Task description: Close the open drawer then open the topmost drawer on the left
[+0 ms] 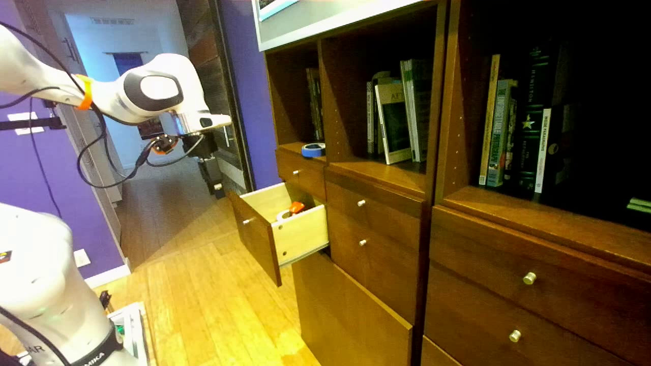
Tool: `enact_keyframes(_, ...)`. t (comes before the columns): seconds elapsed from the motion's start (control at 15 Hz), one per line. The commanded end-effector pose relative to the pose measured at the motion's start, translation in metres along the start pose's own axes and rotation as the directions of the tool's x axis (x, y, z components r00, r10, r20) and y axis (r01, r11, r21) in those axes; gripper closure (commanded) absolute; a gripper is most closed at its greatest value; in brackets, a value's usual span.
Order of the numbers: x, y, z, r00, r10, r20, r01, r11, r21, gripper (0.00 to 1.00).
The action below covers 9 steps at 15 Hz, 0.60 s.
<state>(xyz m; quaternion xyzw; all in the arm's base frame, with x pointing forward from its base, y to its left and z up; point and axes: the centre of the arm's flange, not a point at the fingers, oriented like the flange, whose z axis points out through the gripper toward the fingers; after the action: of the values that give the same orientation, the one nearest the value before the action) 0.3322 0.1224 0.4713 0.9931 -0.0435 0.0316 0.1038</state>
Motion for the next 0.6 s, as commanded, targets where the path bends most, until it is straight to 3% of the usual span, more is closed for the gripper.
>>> enact_keyframes(0.0, -0.002, -0.011, 0.016, 0.999, -0.033, 0.029, 0.030, 0.994, 0.106, 0.00)
enact_keyframes(0.27, 0.009, -0.019, 0.045, 0.996, -0.085, -0.024, 0.088, 0.977, 0.194, 0.00)
enact_keyframes(0.33, 0.014, -0.022, 0.055, 0.995, -0.092, -0.034, 0.097, 0.973, 0.208, 0.10)
enact_keyframes(0.4, 0.017, -0.024, 0.062, 0.995, -0.095, -0.042, 0.102, 0.971, 0.216, 0.26)
enact_keyframes(0.53, 0.023, -0.028, 0.078, 0.995, -0.091, -0.052, 0.100, 0.969, 0.226, 0.41)
